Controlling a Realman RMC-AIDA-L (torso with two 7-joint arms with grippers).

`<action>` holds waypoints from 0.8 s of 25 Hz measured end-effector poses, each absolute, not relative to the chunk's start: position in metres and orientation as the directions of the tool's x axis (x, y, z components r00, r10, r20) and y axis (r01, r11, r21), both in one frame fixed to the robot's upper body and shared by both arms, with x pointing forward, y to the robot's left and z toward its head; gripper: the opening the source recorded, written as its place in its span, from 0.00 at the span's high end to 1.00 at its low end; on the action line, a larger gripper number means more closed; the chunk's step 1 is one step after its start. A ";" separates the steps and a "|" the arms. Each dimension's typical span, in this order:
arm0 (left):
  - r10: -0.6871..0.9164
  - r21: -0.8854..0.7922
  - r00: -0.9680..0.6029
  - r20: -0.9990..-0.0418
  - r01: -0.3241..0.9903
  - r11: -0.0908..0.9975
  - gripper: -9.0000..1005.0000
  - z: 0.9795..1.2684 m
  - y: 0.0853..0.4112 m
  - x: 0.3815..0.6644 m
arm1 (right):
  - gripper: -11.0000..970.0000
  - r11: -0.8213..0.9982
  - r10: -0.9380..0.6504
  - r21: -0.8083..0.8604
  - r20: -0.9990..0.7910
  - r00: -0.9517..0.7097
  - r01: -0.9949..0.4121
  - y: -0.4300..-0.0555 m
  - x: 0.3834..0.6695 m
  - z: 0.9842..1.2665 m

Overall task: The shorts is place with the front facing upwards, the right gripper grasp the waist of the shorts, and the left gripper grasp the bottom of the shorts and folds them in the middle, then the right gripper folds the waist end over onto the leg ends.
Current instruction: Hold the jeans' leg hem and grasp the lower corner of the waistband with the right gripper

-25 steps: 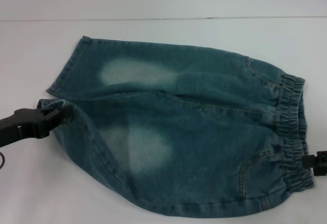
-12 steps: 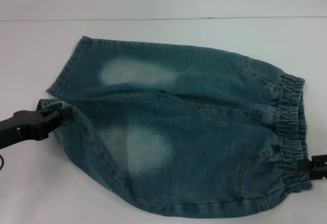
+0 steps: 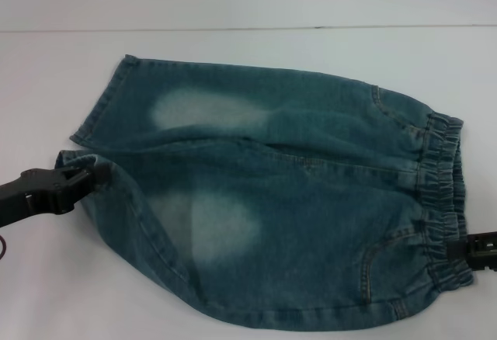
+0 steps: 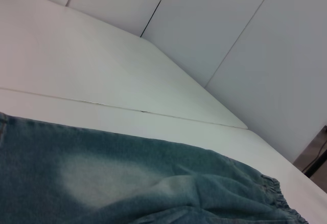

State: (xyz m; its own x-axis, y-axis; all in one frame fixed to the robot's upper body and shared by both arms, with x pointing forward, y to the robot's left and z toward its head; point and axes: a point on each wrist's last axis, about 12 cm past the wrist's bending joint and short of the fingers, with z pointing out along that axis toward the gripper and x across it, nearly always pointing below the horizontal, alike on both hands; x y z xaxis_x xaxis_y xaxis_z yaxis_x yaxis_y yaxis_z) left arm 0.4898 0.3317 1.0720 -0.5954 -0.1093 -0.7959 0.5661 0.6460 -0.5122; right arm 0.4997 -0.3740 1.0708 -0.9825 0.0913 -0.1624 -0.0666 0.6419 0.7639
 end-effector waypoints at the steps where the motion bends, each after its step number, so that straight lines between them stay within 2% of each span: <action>1: -0.110 -0.512 -0.595 -0.796 0.566 0.646 0.96 1.072 0.332 0.490 | 0.21 0.642 0.092 0.764 -0.161 -0.983 -0.065 -0.374 0.500 1.071; 20: -0.110 -0.513 -0.595 -0.796 0.567 0.645 0.96 1.072 0.332 0.490 | 0.21 0.566 0.080 0.821 -0.141 -0.987 -0.071 -0.358 0.500 1.076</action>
State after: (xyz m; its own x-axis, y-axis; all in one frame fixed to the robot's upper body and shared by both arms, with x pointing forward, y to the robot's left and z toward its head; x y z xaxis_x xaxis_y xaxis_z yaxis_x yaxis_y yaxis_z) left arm 0.4896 0.3318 1.0722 -0.5949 -0.1099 -0.7962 0.5669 0.6449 -0.5126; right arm 0.5000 -0.3583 1.0756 -0.9868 0.0800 -0.1406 -0.0711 0.5663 0.8211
